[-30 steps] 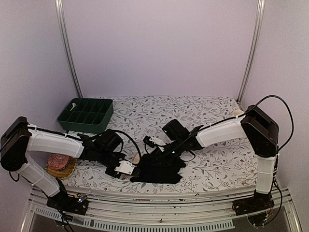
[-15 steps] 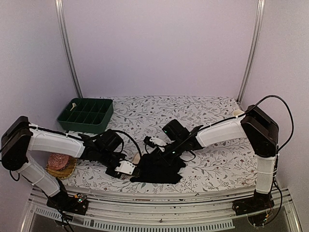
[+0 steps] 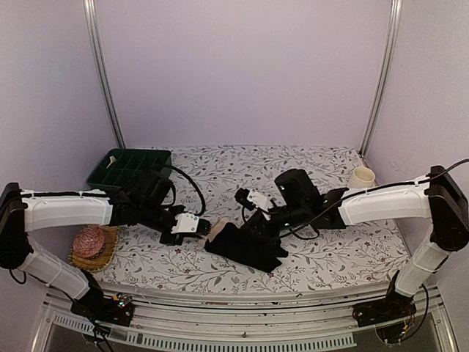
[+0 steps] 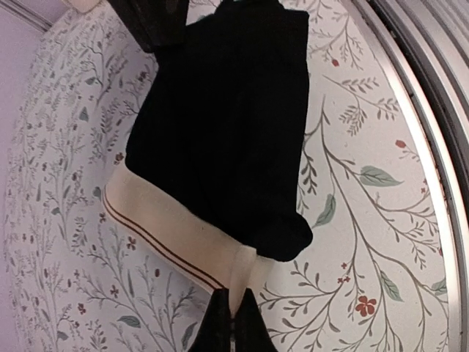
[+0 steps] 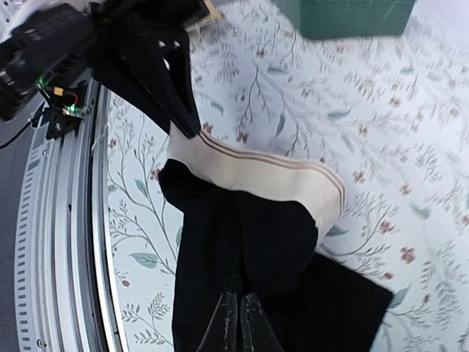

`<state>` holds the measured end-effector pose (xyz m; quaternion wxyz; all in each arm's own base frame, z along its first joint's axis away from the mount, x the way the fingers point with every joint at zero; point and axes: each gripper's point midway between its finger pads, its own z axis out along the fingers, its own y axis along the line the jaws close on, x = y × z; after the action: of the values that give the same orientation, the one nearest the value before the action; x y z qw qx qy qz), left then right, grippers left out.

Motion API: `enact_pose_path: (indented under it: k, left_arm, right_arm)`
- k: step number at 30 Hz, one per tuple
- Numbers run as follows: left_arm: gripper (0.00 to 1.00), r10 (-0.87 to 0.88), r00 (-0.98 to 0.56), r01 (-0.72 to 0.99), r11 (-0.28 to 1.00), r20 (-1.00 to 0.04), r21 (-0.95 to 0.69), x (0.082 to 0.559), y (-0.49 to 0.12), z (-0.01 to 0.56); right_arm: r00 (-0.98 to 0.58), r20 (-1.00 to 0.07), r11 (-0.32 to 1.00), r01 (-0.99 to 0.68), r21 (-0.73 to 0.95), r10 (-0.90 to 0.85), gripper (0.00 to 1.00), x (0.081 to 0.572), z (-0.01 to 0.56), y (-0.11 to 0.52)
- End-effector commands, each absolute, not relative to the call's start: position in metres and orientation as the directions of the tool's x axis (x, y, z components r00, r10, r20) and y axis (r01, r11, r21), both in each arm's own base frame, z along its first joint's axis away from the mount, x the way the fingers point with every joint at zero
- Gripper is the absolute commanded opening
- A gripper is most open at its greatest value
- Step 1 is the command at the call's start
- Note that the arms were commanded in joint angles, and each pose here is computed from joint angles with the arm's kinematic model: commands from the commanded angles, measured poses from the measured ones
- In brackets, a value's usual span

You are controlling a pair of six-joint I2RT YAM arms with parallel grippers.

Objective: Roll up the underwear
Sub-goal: Pick up the underwear from the center of the board, then flatten out the underwear at the center of the board.

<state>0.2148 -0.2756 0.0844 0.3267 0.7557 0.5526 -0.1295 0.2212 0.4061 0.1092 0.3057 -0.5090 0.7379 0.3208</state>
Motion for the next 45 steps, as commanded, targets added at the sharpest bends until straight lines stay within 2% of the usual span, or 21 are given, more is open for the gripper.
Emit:
enact_pose_path:
  k: [1,8,15,18,27,33,37,40,45]
  left_arm:
    - [0.0,0.668,0.34,0.919,-0.086,-0.662,0.386,0.228,-0.286,0.142]
    - [0.0,0.596,0.353,0.904,-0.017,-0.721,0.428,0.237,-0.29,0.197]
    - [0.0,0.496,0.401,0.875,0.042,-0.77,0.482,0.228,-0.289,0.249]
    - [0.0,0.464,0.414,0.868,0.059,-0.783,0.493,0.224,-0.289,0.264]
    - [0.0,0.488,0.401,0.86,0.091,-0.775,0.502,0.236,-0.29,0.267]
    - [0.0,0.508,0.377,0.846,0.151,-0.775,0.511,0.251,-0.29,0.269]
    - [0.0,0.502,0.385,0.832,0.174,-0.774,0.526,0.254,-0.289,0.279]
    - [0.0,0.491,0.402,0.823,0.176,-0.773,0.54,0.252,-0.288,0.289]
    - [0.0,0.462,0.444,0.822,0.129,-0.767,0.554,0.234,-0.286,0.301]
  right_arm:
    - [-0.073,-0.905,0.265,-0.963,-0.045,-0.419,0.02,0.229,0.187,0.403]
    - [0.004,-0.924,0.341,-0.929,-0.145,-0.383,0.02,0.237,0.231,0.386]
    - [0.05,-0.916,0.42,-0.878,-0.23,-0.398,0.03,0.248,0.239,0.369]
    - [0.082,-0.913,0.415,-0.872,-0.26,-0.4,0.04,0.247,0.238,0.366]
    - [0.189,-0.917,0.349,-0.882,-0.316,-0.352,0.06,0.227,0.244,0.363]
    - [0.231,-0.913,0.321,-0.883,-0.342,-0.337,0.02,0.215,0.245,0.361]
    - [0.255,-0.918,0.342,-0.87,-0.355,-0.305,0.02,0.211,0.261,0.356]
    - [0.251,-0.924,0.417,-0.835,-0.358,-0.29,0.02,0.218,0.28,0.346]
    - [0.303,-0.932,0.467,-0.807,-0.361,-0.198,0.02,0.203,0.322,0.329]
